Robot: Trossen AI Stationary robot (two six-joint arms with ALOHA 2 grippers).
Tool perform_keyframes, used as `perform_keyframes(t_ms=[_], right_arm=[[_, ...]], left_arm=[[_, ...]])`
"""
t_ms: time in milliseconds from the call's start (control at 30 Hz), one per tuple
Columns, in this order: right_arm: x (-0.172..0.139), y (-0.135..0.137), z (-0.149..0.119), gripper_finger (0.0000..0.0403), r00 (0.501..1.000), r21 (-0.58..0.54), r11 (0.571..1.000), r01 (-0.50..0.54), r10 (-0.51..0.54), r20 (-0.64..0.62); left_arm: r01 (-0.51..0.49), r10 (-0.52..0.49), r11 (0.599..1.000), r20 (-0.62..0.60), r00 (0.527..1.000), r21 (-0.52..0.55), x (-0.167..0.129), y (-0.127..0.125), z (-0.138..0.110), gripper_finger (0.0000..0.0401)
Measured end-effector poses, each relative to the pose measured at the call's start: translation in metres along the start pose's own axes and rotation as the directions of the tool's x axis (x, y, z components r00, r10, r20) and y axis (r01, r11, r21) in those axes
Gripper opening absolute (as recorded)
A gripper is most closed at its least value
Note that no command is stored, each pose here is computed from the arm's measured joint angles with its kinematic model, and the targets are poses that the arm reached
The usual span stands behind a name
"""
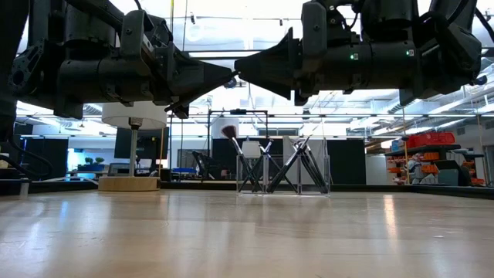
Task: Put items in baskets/containers
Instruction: Put the black liner brush into the transparent organizer
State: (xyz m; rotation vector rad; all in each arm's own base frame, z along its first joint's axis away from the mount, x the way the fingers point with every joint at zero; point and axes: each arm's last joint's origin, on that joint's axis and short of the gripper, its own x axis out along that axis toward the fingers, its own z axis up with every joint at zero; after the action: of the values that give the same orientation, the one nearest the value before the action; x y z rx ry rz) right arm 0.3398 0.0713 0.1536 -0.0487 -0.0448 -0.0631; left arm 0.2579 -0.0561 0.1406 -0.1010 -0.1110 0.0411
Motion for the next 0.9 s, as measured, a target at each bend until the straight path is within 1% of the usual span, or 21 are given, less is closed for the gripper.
perform_keyframes(t_ms=[133,400,467,600,700,800,900], right_arm=[[0.0000,0.0006,0.0000,0.0108,1.000,0.000,1.000,-0.022,0.022,0.001],[0.0000,0.0008,0.0001,0.0015,1.000,-0.001,1.000,-0.025,0.025,0.002],[-0.0001,0.0010,0.0000,0.0010,1.000,-0.004,1.000,-0.025,0.025,0.001],[0.0000,0.0009,-0.0003,0.0019,1.000,-0.001,1.000,-0.025,0.025,-0.002],[0.0000,0.0008,-0.0006,0.0012,1.000,-0.002,1.000,-0.024,0.024,-0.005],[-0.0001,0.0010,-0.0030,0.0006,0.999,-0.009,1.000,-0.025,0.025,-0.029],[-0.0009,0.0002,-0.0023,0.0006,0.998,0.002,1.000,-0.011,0.011,-0.067]], left_arm=[[-0.001,0.001,1.000,0.000,1.000,-0.001,0.0000,0.0000,0.0000,0.0021],[0.000,0.000,1.000,0.000,1.000,-0.002,0.0000,-0.0001,0.0001,0.0025],[0.003,-0.003,1.000,-0.003,1.000,-0.001,0.0000,-0.0003,-0.0002,0.0025],[0.000,0.000,1.000,-0.008,1.000,0.000,0.0000,-0.0002,-0.0006,0.0025],[0.000,0.000,1.000,-0.016,1.000,0.002,0.0000,-0.0001,-0.0013,0.0028],[-0.006,0.007,1.000,-0.044,0.999,0.009,0.0001,0.0003,-0.0041,0.0044],[-0.013,0.015,1.000,-0.077,0.997,0.020,-0.0002,0.0008,-0.0075,0.0072]])
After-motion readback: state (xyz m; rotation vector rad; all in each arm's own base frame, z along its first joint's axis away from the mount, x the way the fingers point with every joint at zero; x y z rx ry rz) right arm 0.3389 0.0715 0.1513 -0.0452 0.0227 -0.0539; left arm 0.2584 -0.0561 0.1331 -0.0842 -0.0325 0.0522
